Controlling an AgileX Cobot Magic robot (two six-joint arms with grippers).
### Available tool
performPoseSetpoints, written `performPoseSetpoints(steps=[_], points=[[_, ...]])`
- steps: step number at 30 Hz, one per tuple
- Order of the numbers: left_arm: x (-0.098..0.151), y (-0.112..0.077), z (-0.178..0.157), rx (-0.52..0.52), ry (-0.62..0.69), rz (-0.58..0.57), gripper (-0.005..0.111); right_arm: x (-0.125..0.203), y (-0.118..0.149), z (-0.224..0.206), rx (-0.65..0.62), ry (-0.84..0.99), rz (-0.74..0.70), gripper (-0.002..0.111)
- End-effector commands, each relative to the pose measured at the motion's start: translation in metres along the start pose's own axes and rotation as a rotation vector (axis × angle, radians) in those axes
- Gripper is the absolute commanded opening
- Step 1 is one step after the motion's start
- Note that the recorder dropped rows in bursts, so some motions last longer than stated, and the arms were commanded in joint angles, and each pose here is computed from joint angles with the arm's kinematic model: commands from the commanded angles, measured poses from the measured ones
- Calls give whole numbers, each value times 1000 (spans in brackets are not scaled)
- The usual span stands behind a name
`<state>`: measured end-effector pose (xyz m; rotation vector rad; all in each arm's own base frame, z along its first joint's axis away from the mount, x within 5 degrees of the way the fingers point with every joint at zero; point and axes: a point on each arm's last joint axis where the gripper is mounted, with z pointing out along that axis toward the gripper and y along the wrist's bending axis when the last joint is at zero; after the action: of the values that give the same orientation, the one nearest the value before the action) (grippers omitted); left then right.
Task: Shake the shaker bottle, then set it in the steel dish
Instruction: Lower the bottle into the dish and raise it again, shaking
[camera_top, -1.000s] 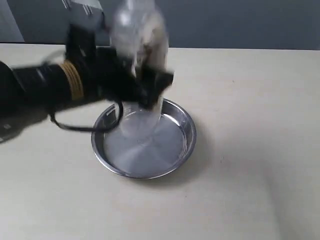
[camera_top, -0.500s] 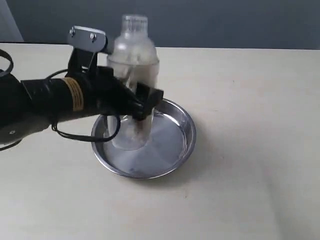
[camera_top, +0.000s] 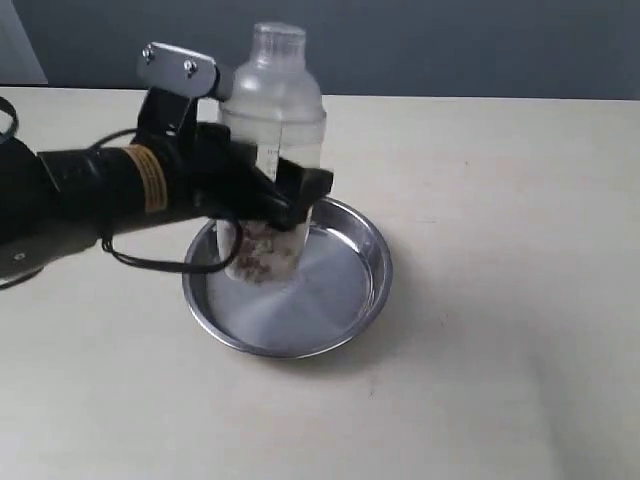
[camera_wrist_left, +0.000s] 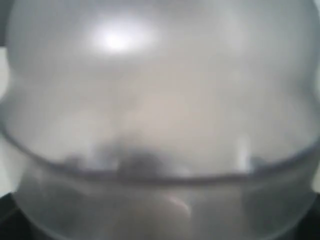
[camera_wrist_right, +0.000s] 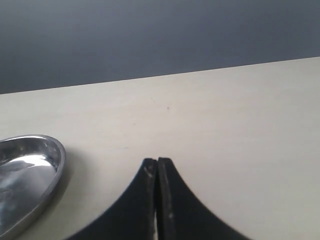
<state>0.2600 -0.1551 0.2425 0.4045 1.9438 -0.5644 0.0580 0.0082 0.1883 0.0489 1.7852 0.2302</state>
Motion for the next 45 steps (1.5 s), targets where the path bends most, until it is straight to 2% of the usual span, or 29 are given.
performPoseSetpoints(steps=[1,3,5,7,9,12,14,15,16,17,19,20,21,22,23,26,28,29,30,31,32,34,36,39,41,43,45], points=[[-84,-29,-42,138,-378,61,0,-1,0,0,-4,-9,-5,-1],[-62,-19,-28,68,-233,64,0,-1,0,0,-4,-9,-5,-1],[-13,-4,-1,14,-38,26,0,-1,0,0,-4,-9,-5,-1],[14,4,14,10,22,-40,0,-1,0,0,-4,-9,-5,-1],[4,-7,12,88,-70,-32,0,-1,0,0,-4,-9,-5,-1],[-50,-27,-15,193,-315,16,0,-1,0,0,-4,-9,-5,-1],[-81,-34,-34,186,-403,121,0,0,0,0,-3,-5,-5,-1],[-83,-33,-36,161,-392,151,0,0,0,0,-3,-5,-5,-1],[-78,-30,-33,128,-346,167,0,0,0,0,-3,-5,-5,-1],[-63,-24,-23,92,-258,156,0,0,0,0,-3,-5,-5,-1],[-19,-10,2,40,-72,103,0,0,0,0,-3,-5,-5,-1],[-1,-5,12,26,-15,63,0,0,0,0,-3,-5,-5,-1],[6,-4,15,30,-9,41,0,0,0,0,-3,-5,-5,-1],[3,-6,15,51,-42,39,0,0,0,0,-3,-5,-5,-1],[-10,-13,10,96,-131,43,0,0,0,0,-3,-5,-5,-1],[-69,-32,-24,190,-413,81,0,0,0,0,-3,-5,-5,-1],[-89,-35,-37,160,-435,99,0,0,0,0,-3,-5,-5,-1],[-84,-31,-35,125,-377,101,0,0,0,0,-3,-5,-5,-1],[-67,-25,-25,82,-271,100,0,0,0,0,-3,-5,-5,-1],[-48,-19,-15,50,-176,92,0,0,0,0,-3,-5,-5,-1],[-16,-11,0,28,-58,74,0,-1,0,0,-4,-7,-5,-1],[13,-1,11,12,5,-7,0,-1,0,0,-4,-7,-5,-1],[10,-4,11,49,-80,-59,0,-1,0,0,-4,-7,-5,-1],[-46,-26,-19,188,-372,-1,0,-1,0,0,-4,-7,-5,-1],[-77,-33,-36,180,-455,67,0,-1,0,0,-4,-7,-5,-1],[-71,-28,-32,110,-358,120,0,-1,0,0,-4,-7,-5,-1],[-36,-17,-13,54,-180,111,0,-1,0,0,-4,-7,-5,-1]])
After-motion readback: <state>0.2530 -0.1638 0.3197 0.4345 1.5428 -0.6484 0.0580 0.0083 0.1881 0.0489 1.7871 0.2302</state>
